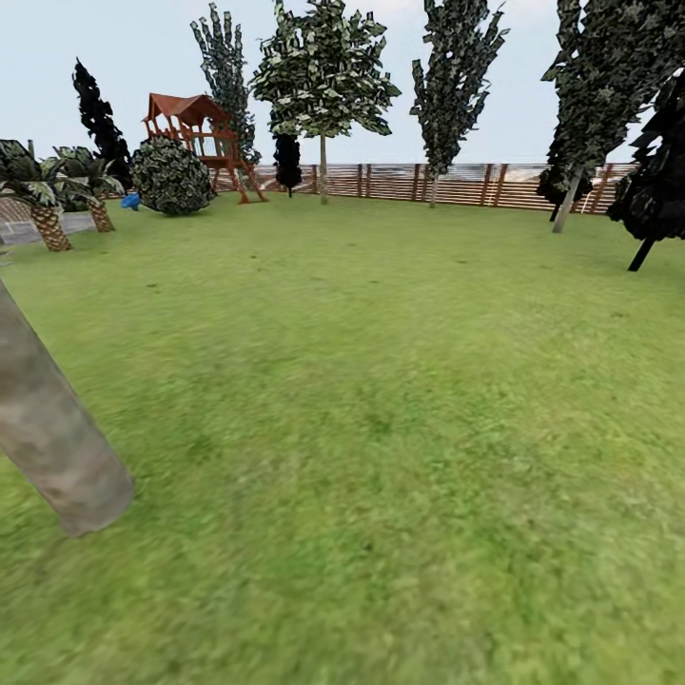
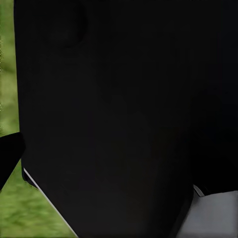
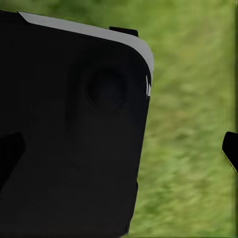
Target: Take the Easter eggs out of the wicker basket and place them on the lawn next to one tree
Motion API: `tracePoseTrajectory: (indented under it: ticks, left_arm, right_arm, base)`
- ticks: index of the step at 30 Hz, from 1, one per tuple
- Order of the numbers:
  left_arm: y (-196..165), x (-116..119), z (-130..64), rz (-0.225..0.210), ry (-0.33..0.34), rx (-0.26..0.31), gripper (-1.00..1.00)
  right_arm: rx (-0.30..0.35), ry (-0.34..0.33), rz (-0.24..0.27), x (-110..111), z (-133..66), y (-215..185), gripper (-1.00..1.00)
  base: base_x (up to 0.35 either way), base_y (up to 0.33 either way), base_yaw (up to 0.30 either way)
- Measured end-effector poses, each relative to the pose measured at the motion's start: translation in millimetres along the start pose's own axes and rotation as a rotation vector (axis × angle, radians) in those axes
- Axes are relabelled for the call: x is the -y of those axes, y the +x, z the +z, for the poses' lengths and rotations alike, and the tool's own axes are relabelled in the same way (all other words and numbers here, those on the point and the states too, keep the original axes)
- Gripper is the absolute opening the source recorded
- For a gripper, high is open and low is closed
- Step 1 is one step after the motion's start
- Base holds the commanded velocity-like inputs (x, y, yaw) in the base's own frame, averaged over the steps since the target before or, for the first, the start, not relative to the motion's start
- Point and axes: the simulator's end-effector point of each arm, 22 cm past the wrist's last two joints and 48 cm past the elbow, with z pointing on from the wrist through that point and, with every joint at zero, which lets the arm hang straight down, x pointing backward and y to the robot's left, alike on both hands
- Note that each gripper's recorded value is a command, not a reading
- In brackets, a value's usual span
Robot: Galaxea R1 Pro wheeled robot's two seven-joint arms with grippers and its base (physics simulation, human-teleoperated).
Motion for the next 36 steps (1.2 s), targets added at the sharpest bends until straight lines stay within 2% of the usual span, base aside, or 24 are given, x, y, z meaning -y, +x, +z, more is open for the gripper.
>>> tracePoseTrajectory:
  ticks: [36]
  left_arm:
    - [-0.1, -0.7, 0.0, 0.0, -0.001, 0.0, 1.0]
  right_arm:
    - [0.0, 0.0, 0.0, -0.3, 0.0, 0.0, 1.0]
  base:
    - [0.339, 0.0, 0.0]
